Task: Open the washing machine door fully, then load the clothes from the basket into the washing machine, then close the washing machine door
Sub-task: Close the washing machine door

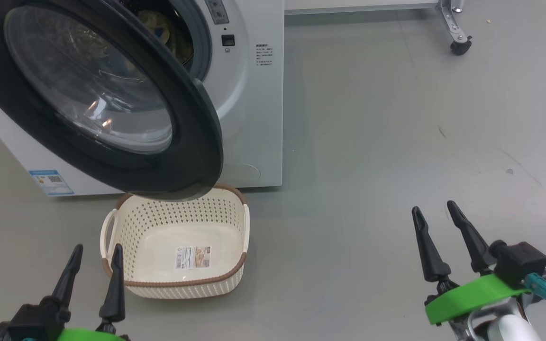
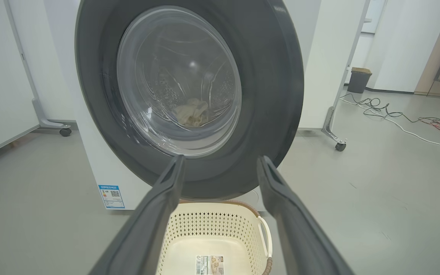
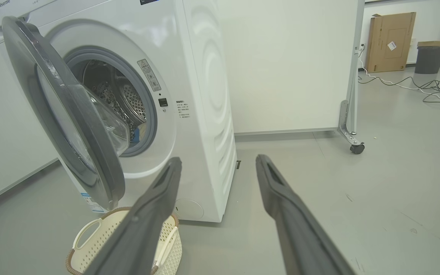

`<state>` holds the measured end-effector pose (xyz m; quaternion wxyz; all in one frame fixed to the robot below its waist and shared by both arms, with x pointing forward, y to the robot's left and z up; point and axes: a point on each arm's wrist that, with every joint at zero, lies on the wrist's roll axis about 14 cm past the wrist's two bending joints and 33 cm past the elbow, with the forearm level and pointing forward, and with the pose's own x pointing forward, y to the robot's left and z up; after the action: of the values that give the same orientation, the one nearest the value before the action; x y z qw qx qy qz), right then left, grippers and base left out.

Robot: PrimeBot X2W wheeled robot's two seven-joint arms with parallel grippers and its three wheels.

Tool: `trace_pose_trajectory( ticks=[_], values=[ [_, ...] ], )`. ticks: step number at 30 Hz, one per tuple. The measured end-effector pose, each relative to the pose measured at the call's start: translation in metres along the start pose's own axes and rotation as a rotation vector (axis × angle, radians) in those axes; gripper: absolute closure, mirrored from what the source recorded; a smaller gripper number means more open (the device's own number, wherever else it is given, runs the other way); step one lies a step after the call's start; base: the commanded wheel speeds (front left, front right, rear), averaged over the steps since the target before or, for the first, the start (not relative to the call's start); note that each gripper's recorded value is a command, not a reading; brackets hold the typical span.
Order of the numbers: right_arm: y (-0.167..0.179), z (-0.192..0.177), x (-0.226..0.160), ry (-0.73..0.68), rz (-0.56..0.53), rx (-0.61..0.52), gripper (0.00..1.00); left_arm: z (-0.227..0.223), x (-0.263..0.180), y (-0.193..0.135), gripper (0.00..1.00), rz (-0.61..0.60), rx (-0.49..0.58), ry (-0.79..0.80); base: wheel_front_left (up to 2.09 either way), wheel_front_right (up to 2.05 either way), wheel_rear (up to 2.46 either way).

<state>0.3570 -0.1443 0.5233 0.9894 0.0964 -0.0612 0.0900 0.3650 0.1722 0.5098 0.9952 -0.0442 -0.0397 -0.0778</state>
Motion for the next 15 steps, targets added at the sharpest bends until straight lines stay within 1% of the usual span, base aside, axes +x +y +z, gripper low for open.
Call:
trace_pose_trajectory(
  ticks=[15],
  values=[
    [-0.0005,-0.0078,0.0052,0.022,0.002,0.005,0.0,-0.0069,0.0003,0.0024,0.0,0.007,-0.008,0.02,0.0,0.0,0.0]
  ],
)
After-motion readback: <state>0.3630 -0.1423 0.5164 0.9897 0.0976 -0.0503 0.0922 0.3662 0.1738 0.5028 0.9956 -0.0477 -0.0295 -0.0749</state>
